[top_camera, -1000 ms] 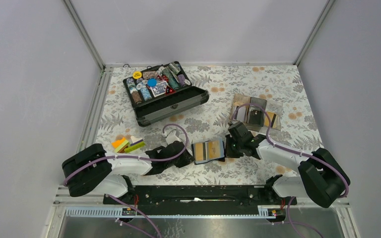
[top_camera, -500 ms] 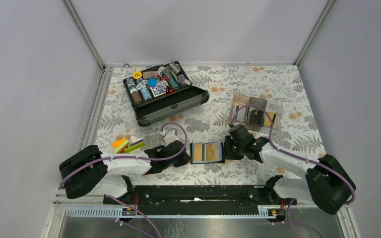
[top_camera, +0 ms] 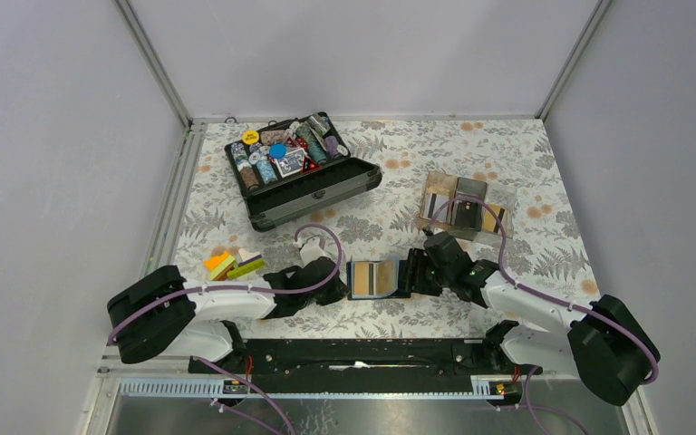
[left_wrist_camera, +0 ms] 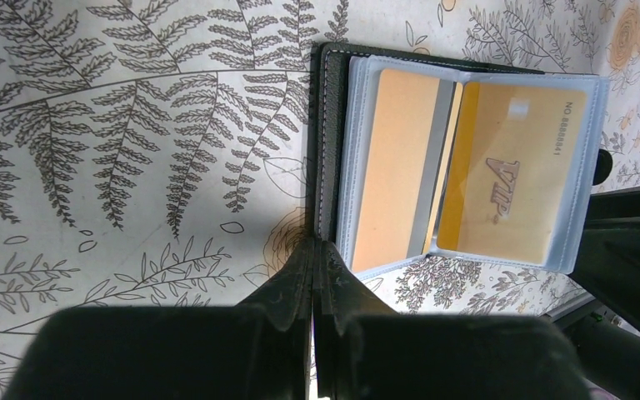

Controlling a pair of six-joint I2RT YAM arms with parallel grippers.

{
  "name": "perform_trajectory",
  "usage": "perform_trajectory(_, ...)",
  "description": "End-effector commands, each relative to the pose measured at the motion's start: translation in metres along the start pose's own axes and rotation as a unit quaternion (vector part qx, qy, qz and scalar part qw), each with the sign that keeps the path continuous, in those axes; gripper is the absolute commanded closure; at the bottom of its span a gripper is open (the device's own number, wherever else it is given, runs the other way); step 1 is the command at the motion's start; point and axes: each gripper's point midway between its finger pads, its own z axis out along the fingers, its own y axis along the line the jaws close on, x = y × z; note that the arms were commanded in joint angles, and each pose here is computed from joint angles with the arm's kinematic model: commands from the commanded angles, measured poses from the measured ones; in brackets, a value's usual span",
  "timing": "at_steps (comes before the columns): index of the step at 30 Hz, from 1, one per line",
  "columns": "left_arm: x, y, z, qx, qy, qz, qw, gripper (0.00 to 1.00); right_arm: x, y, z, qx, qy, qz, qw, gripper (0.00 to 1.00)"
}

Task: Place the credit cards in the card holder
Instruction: Close the card holder at the center of the board.

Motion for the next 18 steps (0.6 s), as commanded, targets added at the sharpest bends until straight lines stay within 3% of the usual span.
perform_trajectory(1,-0.007,-0.017,-0.004,0.033,-0.015,-0.001,0.999,1.0,-0.005,0.012,-0.002,-0.03,-0.021,0.02,0.999,0.45)
perform_trajectory(12,-0.007,-0.021,-0.003,0.043,-0.012,0.0,0.999,1.0,-0.015,0.044,-0.001,-0.102,-0.025,-0.012,0.994,0.42)
perform_trajectory(18,-0.008,-0.022,-0.005,0.051,-0.016,0.004,0.999,1.0,-0.019,0.059,0.01,-0.112,-0.019,-0.032,0.993,0.46)
